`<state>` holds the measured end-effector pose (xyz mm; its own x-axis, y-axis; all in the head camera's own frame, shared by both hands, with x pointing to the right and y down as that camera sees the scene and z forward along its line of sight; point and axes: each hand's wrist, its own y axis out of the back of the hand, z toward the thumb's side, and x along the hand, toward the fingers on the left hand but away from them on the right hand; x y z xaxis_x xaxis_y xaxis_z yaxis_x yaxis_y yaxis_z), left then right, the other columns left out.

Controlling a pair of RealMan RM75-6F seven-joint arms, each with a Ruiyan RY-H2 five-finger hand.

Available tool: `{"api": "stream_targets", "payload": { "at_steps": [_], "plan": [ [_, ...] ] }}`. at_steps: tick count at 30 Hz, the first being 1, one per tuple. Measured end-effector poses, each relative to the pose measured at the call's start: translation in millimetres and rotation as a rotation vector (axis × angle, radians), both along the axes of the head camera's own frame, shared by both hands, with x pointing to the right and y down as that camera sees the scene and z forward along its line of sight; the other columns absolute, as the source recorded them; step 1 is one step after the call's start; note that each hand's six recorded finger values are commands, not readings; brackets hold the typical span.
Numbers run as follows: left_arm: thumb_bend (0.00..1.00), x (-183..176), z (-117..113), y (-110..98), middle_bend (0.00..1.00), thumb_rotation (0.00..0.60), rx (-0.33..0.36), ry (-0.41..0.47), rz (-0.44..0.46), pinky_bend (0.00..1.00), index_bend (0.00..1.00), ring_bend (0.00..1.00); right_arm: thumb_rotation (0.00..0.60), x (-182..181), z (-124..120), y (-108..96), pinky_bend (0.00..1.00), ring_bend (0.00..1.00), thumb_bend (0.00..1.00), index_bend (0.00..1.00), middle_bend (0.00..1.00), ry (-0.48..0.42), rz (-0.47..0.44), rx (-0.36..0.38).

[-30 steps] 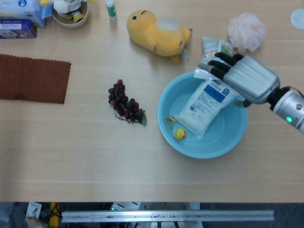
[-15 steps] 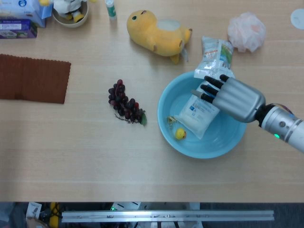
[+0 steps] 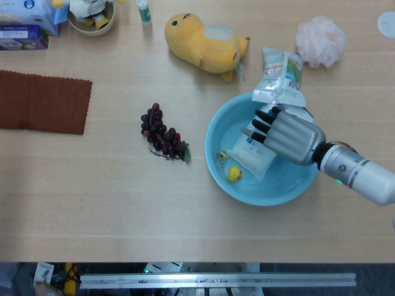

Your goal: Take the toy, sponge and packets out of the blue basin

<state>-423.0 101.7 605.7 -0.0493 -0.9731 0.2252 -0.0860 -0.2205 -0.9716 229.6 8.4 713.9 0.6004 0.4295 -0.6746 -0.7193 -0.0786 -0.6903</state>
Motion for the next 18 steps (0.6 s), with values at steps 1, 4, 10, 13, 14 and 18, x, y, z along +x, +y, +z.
{"api": "stream_targets", "payload": {
  "at_steps": [1, 4, 10, 13, 14, 18],
  "plan": [
    [0.33, -1, 0, 0, 0.21, 0.600, -0.001, 0.001, -0.001, 0.25, 0.25, 0.22, 0.600, -1, 3, 0, 0.29, 0.09, 0.00, 0.00, 0.18, 0.007, -0.003, 0.005],
    [0.33, -1, 1, 0, 0.21, 0.600, -0.003, 0.003, -0.002, 0.25, 0.25, 0.22, 0.600, -3, 8, -1, 0.29, 0.09, 0.00, 0.00, 0.18, 0.023, -0.013, 0.023],
    [0.33, -1, 1, -1, 0.21, 0.600, -0.001, 0.008, 0.002, 0.25, 0.25, 0.22, 0.600, -11, 17, -2, 0.29, 0.09, 0.00, 0.00, 0.18, 0.026, -0.024, 0.066],
    [0.33, -1, 1, -1, 0.21, 0.600, -0.001, 0.010, 0.002, 0.25, 0.25, 0.22, 0.600, -14, 20, -1, 0.29, 0.09, 0.00, 0.00, 0.18, 0.029, -0.028, 0.070],
    [0.33, -1, 1, -1, 0.21, 0.600, -0.002, 0.011, 0.001, 0.25, 0.25, 0.22, 0.600, -15, 22, -1, 0.29, 0.09, 0.00, 0.00, 0.18, 0.031, -0.030, 0.071],
    [0.33, -3, 2, 0, 0.21, 0.600, -0.005, 0.014, -0.004, 0.25, 0.25, 0.22, 0.600, -17, 26, -1, 0.29, 0.09, 0.00, 0.00, 0.18, 0.043, -0.039, 0.079]
  ]
}}
